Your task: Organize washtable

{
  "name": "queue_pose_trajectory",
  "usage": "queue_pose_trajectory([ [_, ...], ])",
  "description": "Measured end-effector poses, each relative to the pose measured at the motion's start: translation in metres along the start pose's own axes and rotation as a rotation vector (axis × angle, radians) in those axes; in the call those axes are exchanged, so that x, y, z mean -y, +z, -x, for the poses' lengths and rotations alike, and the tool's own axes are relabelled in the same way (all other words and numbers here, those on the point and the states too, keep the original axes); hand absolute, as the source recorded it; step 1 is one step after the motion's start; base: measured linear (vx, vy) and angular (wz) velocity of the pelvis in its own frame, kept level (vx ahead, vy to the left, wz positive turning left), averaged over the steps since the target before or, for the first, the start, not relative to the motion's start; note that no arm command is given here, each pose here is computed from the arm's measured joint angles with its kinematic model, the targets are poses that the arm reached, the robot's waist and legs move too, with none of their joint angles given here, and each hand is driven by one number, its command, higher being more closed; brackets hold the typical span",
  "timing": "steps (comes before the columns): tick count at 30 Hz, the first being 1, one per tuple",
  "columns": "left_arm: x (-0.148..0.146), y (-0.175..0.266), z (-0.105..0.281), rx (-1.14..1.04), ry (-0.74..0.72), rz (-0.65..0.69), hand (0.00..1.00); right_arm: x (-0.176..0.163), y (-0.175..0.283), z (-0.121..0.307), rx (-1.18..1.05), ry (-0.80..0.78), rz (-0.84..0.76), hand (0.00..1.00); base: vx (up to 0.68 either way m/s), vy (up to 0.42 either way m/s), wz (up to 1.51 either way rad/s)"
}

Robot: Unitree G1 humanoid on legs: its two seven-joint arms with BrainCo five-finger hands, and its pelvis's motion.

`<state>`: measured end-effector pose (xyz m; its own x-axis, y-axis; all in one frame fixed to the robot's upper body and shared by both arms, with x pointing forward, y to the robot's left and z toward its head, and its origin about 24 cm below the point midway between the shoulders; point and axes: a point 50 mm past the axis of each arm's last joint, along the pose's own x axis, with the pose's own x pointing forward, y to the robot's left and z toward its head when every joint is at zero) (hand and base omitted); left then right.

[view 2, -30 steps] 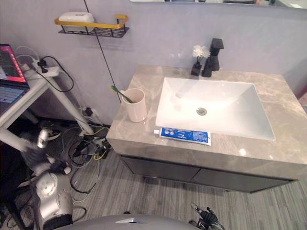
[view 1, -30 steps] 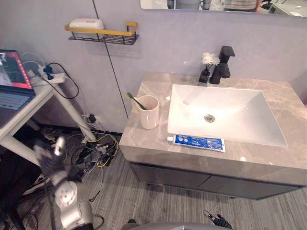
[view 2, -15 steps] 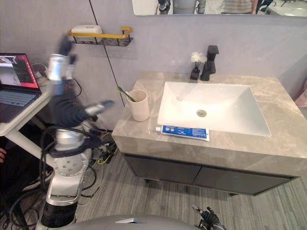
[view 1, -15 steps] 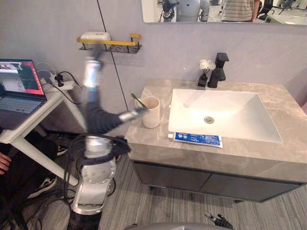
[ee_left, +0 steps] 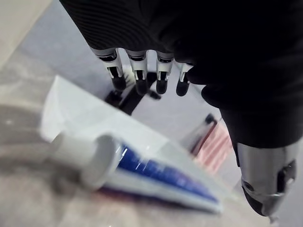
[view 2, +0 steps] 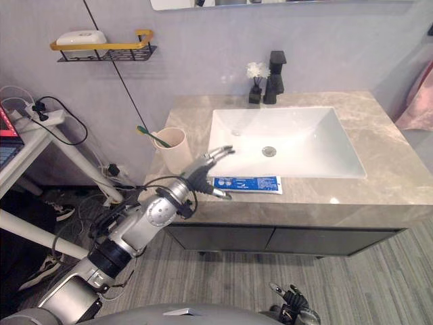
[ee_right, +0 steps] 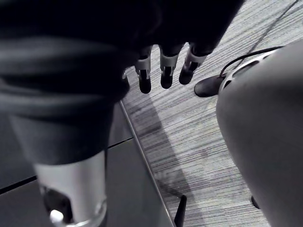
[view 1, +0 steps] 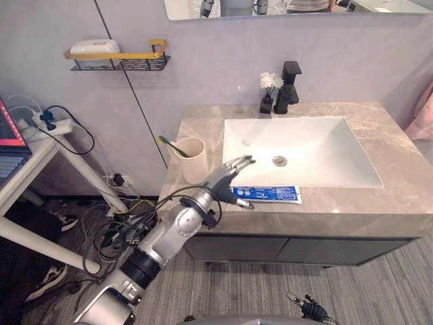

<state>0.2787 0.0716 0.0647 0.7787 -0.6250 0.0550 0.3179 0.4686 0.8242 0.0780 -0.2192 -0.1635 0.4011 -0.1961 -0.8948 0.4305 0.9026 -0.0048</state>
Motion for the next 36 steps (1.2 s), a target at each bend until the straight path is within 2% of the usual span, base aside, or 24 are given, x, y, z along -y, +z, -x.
queue_pose_trajectory([
  [5,0.017,-0.013,0.001,-0.074,-0.074,0.019,0.0,0.0,0.002,0.0,0.006,-0.003,-0.003,0.0,0.01,0.003,-0.06],
  [15,0.019,-0.018,-0.002,-0.11,-0.067,0.019,0.0,0.005,0.001,0.001,0.015,-0.031,-0.02,0.0,0.01,0.007,-0.04],
  [16,0.019,-0.02,-0.002,-0.118,-0.067,0.02,1.0,0.005,0.001,0.001,0.017,-0.031,-0.021,0.0,0.0,0.0,0.0],
  [36,0.011,-0.021,-0.011,-0.14,0.0,0.034,1.0,0.004,0.001,0.002,0.017,-0.038,-0.025,0.0,0.01,0.0,0.0],
])
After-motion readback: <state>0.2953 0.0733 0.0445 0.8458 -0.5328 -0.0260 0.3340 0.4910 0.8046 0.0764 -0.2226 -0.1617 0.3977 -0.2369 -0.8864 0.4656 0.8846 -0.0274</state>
